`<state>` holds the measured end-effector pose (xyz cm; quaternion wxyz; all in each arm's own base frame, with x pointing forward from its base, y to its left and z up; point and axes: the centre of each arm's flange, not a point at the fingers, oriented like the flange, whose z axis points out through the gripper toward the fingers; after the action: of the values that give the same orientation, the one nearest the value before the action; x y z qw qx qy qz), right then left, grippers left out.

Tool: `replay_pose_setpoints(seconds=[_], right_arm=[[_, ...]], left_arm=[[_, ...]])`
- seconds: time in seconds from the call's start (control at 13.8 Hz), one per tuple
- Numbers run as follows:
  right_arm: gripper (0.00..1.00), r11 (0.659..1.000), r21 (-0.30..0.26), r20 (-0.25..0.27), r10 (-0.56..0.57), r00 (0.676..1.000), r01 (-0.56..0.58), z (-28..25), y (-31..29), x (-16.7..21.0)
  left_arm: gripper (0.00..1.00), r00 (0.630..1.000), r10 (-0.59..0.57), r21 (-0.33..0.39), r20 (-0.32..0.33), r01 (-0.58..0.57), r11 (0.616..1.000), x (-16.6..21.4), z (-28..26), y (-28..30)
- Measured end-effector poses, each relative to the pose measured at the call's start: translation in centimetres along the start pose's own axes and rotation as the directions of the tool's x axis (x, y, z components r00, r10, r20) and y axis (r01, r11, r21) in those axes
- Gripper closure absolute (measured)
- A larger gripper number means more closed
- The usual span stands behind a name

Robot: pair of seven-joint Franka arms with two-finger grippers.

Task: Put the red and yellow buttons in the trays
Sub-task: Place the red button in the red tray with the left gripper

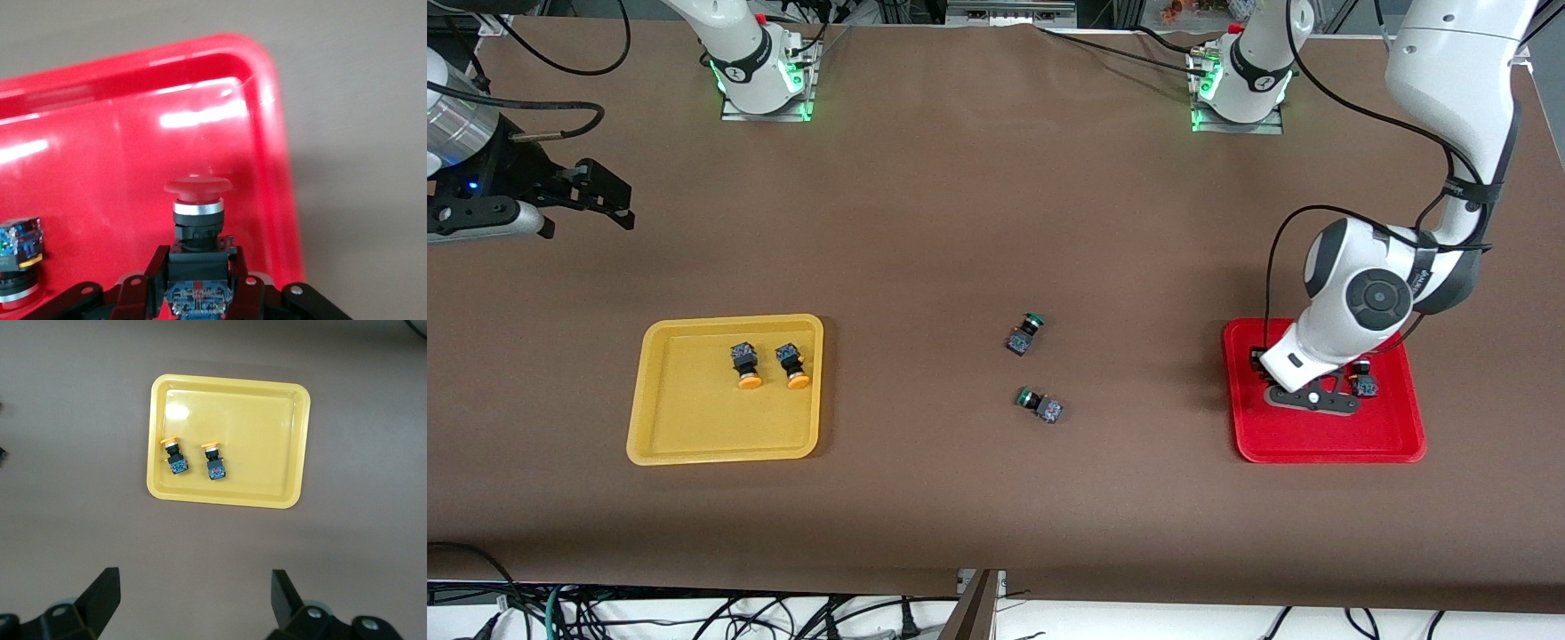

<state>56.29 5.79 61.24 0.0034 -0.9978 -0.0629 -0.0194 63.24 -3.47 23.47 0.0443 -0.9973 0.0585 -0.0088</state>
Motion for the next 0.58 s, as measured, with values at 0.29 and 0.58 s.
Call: replay_pose_setpoints(seconds=[0.29,0.58], right_arm=[[0.0,1.0,0.0,0.012,0.0,1.0,0.0,0.7,0.0,0.3],[0.0,1.0,0.0,0.013,0.001,1.0,-0.001,0.7,0.0,0.4]], left_arm=[[0.59,0.999,-0.043,-0.035,-0.028,0.042,0.999,-3.6,4.2,-2.3],[0.59,0.999,-0.049,-0.04,-0.022,0.048,0.998,-4.5,5.1,-2.6]])
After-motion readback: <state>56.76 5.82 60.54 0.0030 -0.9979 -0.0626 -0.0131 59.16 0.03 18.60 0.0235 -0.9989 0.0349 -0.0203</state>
